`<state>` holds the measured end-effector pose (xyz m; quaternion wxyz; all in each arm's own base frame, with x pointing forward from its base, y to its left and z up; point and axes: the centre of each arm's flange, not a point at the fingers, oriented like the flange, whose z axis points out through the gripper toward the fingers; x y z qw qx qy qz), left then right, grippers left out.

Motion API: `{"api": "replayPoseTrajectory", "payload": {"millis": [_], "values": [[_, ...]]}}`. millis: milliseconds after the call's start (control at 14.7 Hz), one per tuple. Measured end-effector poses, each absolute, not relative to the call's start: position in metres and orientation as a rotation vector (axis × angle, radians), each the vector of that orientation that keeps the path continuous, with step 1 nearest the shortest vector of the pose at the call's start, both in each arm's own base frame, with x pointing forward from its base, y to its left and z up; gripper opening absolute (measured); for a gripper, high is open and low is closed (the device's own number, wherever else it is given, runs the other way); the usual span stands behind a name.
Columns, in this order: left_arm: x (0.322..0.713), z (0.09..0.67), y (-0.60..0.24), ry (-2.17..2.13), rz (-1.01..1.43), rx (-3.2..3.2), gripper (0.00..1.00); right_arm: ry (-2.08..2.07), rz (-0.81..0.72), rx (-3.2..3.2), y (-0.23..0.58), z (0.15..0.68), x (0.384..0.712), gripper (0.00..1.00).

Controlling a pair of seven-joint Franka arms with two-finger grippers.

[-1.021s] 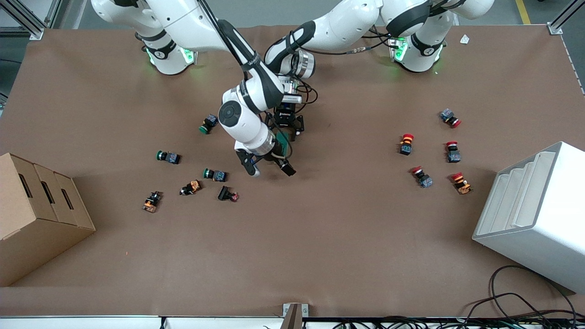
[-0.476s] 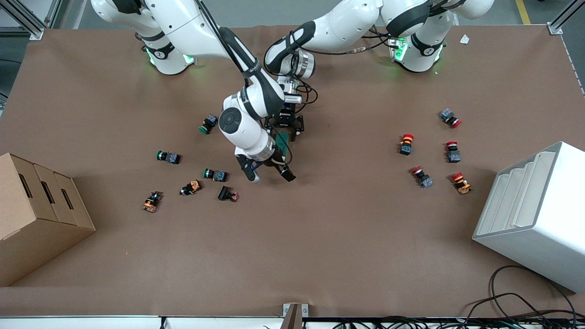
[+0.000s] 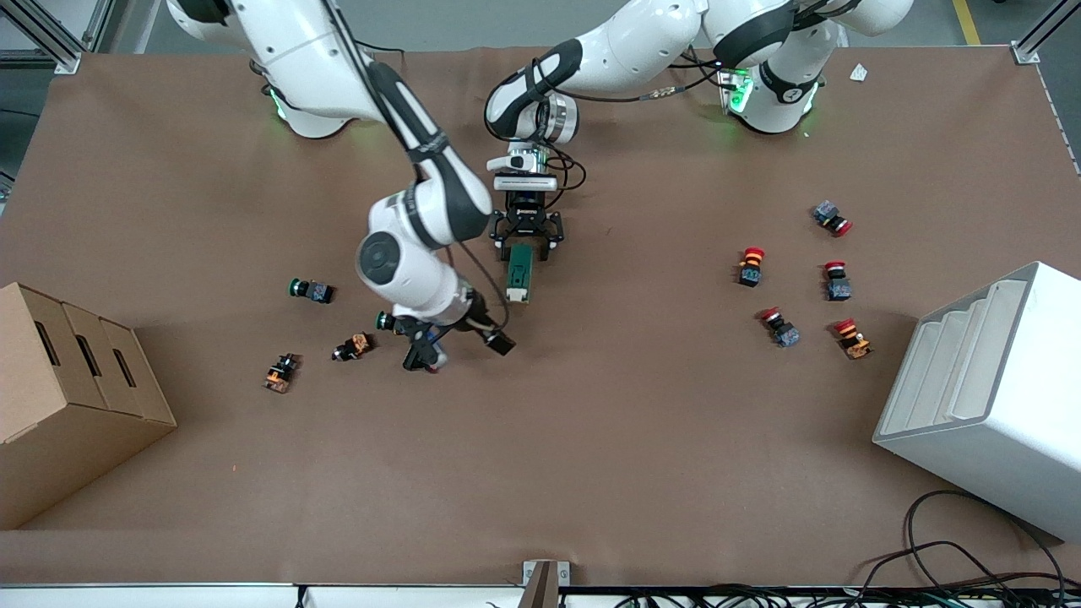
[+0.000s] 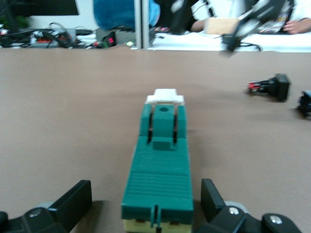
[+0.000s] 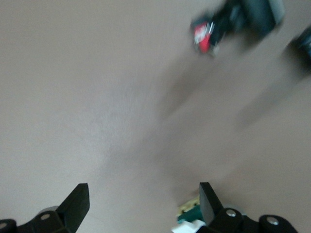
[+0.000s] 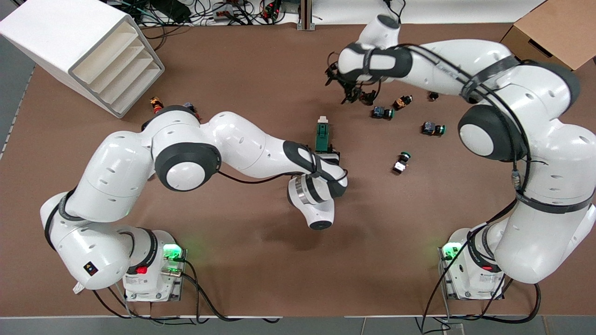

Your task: Close load switch with both arms

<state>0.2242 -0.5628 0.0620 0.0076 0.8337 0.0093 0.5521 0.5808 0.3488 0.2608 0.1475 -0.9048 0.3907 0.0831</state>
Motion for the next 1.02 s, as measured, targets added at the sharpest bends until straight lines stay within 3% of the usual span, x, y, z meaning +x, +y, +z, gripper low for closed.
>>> {"api": "replayPoseTrajectory", "payload": {"millis": [272,545,817,1021], "values": [[0.230,0.086,-0.577,0.162,1.648,2.760,1.00,0.850,0.315,-2.745,0.246,0.332,0.607,1.00],[0.262,0.148,-0.604,0.279,1.547,2.883,1.00,0.541,0.340,-2.907,0.138,0.381,0.613,1.00],[0.322,0.227,-0.613,0.318,1.381,2.954,1.00,0.357,0.359,-3.020,0.075,0.442,0.617,1.00],[0.394,0.300,-0.581,0.328,1.199,3.008,1.00,0.238,0.364,-3.036,0.041,0.491,0.620,1.00]]}}
